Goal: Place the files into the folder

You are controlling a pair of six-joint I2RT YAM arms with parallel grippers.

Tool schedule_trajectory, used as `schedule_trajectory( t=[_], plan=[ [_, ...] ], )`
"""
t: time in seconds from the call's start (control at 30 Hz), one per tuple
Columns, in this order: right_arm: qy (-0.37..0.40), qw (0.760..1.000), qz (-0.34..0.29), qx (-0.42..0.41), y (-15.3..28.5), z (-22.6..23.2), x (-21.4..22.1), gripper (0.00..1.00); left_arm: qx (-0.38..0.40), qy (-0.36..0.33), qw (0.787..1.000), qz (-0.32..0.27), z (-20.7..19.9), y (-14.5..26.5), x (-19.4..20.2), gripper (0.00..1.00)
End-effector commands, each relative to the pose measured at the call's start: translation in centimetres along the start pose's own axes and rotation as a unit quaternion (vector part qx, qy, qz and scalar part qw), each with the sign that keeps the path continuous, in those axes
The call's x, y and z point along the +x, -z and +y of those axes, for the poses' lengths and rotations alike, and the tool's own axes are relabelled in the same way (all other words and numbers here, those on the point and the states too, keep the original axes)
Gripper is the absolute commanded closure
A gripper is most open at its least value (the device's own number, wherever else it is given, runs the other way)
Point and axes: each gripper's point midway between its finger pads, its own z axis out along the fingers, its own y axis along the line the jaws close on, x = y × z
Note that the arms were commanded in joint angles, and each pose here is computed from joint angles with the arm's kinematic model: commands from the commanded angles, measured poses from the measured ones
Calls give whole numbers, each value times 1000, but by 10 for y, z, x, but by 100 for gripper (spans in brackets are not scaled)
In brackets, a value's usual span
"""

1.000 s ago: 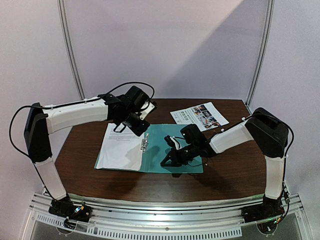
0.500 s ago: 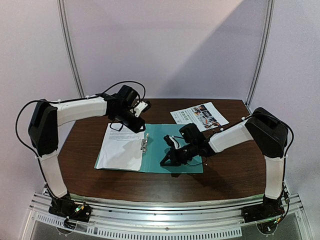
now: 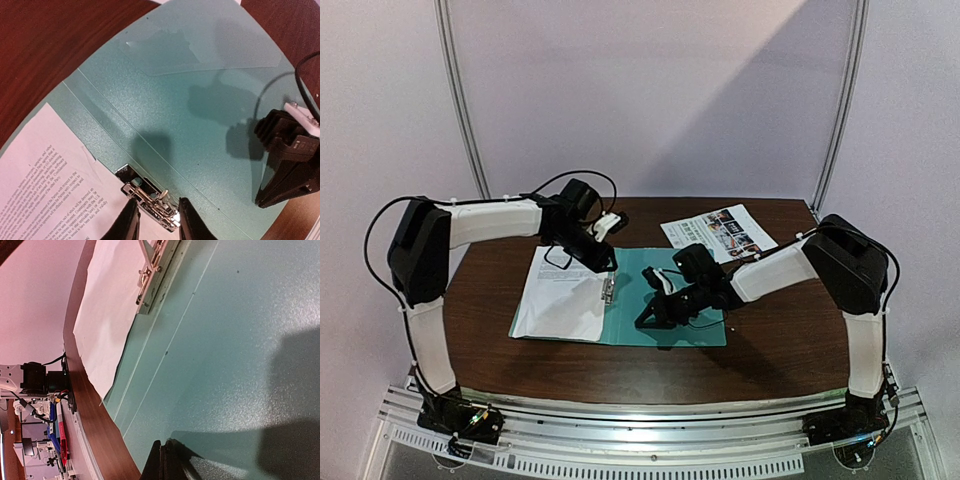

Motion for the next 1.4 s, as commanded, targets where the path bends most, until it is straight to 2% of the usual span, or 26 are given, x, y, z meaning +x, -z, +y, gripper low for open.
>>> schedule_trajectory(
  t=[0.0,0.33,1.0,1.37],
  plan=[
    [-13,1000,16,17,-12,-14,9,100,2,2,1000,-8,8,-6,-6,74],
    [-18,999,21,20,-15,-20,12,100,2,8,1000,-9,11,-12,-8,82],
    [-21,999,20,16,-20,-22,10,100,26,10,1000,-13,6,-15,-8,83],
    [-24,999,24,16,-22,-24,12,100,13,14,1000,-6,10,-17,-5,93]
  ],
)
